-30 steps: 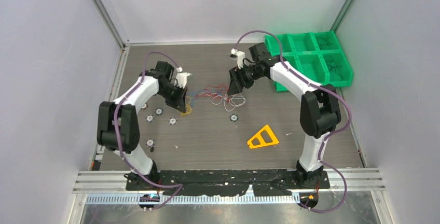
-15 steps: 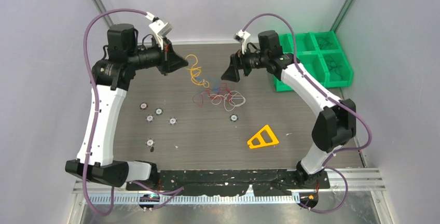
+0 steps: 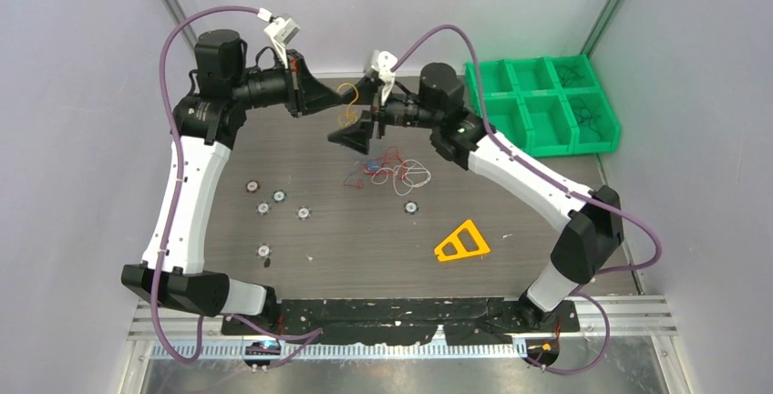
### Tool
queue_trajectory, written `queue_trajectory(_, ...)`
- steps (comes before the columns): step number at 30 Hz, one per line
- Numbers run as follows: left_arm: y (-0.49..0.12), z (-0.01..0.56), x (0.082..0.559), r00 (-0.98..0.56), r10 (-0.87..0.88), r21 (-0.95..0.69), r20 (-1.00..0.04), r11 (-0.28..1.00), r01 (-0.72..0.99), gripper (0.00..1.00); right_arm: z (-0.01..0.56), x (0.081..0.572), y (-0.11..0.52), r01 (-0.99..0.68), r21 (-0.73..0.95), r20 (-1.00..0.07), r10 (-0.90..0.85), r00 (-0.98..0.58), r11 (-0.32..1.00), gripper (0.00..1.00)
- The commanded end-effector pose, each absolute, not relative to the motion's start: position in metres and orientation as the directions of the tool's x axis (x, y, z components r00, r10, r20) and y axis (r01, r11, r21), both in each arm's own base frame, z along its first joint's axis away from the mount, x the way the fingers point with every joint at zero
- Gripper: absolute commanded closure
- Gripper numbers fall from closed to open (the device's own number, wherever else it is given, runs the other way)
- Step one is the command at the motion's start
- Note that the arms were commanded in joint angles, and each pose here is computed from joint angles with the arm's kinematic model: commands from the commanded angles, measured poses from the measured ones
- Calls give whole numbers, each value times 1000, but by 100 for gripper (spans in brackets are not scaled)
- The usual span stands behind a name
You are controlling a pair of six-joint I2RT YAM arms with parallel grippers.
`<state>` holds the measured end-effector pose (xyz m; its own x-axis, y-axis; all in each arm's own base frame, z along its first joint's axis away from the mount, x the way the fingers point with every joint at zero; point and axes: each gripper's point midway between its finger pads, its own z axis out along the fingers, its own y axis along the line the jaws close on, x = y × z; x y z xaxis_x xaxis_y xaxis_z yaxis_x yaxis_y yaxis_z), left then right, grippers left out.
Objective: Untangle the cables
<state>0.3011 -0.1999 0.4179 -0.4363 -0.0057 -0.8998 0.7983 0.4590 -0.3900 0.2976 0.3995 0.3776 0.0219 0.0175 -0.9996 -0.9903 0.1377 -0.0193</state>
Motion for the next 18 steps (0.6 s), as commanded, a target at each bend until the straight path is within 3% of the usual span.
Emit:
queue_trajectory(1,-207,456,282,-376,-53,-368,-925,371,853,100,394,329,424,-953,-143,-979,103,176,267,12)
queue_trajectory(4,-204,475,272,-318,-75,-323,-945,368,872,100,360,350,434,-946,-111,-989,61,136,306,49)
queue_trajectory(6,-200,491,269,-271,-106,-291,-957,384,876,100,330,355,433,-943,-102,-993,15,113,315,66)
queue_trajectory(8,-196,512,267,-228,-145,-267,-963,388,882,100,296,352,429,-947,-85,-996,-36,78,308,75)
queue_trajectory(12,-191,545,262,-179,-209,-250,-961,392,885,100,212,337,412,-952,-24,-986,-163,-28,306,77)
queue_trajectory(16,-189,552,264,-167,-216,-244,-962,402,882,100,184,321,395,-958,-21,-971,-234,-49,288,69)
queue_trajectory(18,-189,545,267,-181,-205,-252,-962,407,878,100,197,315,387,-961,-27,-969,-242,-43,277,56)
